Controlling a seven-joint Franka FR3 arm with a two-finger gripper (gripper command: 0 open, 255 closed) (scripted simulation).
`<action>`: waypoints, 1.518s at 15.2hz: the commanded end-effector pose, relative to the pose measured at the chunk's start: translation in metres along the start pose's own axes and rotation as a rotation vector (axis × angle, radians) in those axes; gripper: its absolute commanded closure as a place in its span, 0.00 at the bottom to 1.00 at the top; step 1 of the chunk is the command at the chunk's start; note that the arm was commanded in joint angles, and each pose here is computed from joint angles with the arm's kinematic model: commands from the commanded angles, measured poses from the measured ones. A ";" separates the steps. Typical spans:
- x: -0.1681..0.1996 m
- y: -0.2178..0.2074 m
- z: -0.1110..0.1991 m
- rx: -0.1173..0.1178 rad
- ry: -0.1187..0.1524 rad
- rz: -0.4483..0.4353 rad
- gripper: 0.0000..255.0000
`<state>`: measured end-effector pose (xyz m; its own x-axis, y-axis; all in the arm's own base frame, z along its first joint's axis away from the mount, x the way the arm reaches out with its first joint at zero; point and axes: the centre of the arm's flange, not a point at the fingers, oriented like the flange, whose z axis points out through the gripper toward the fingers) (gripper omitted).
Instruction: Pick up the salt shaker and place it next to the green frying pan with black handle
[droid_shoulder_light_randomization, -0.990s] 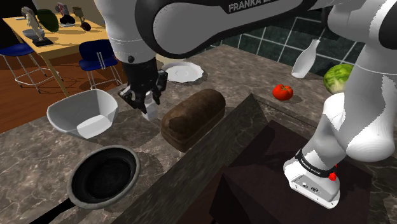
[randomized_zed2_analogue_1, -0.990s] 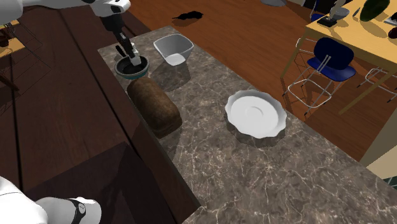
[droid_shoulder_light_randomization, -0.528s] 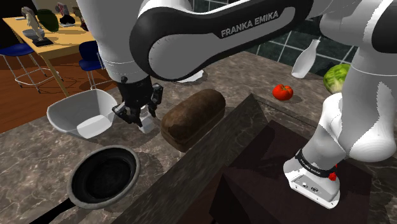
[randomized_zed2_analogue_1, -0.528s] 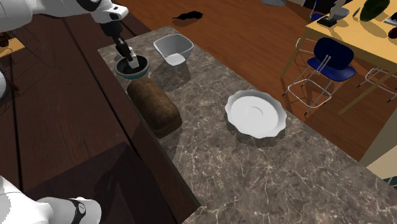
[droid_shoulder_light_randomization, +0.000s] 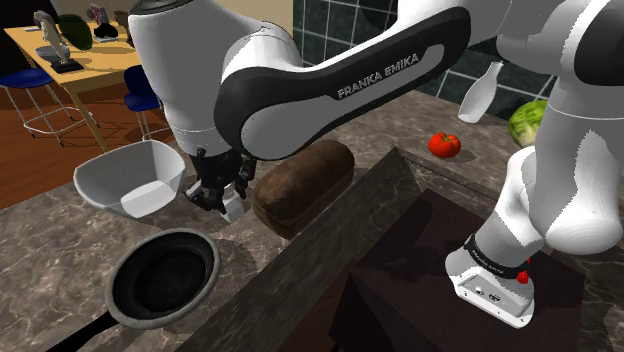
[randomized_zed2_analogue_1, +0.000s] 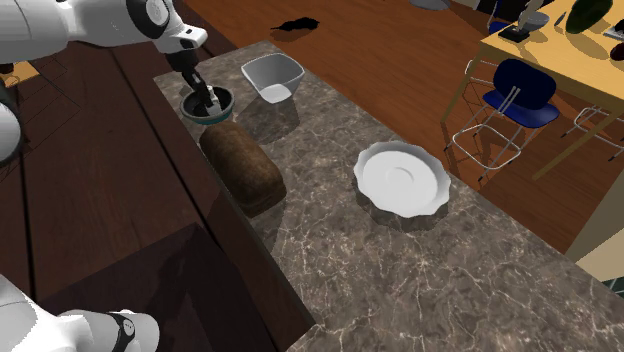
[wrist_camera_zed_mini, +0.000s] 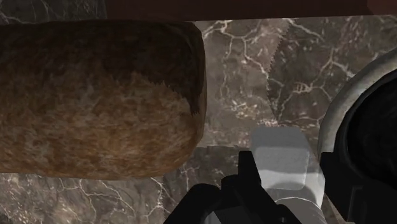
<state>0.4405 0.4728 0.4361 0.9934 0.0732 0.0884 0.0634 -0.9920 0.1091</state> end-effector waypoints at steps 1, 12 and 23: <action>-0.001 0.000 0.011 0.000 0.000 0.000 1.00; -0.006 -0.006 0.068 0.000 0.000 0.000 1.00; -0.008 -0.008 0.086 0.000 0.000 0.000 1.00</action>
<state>0.4401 0.4714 0.3495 0.9934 0.0731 0.0887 0.0633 -0.9920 0.1088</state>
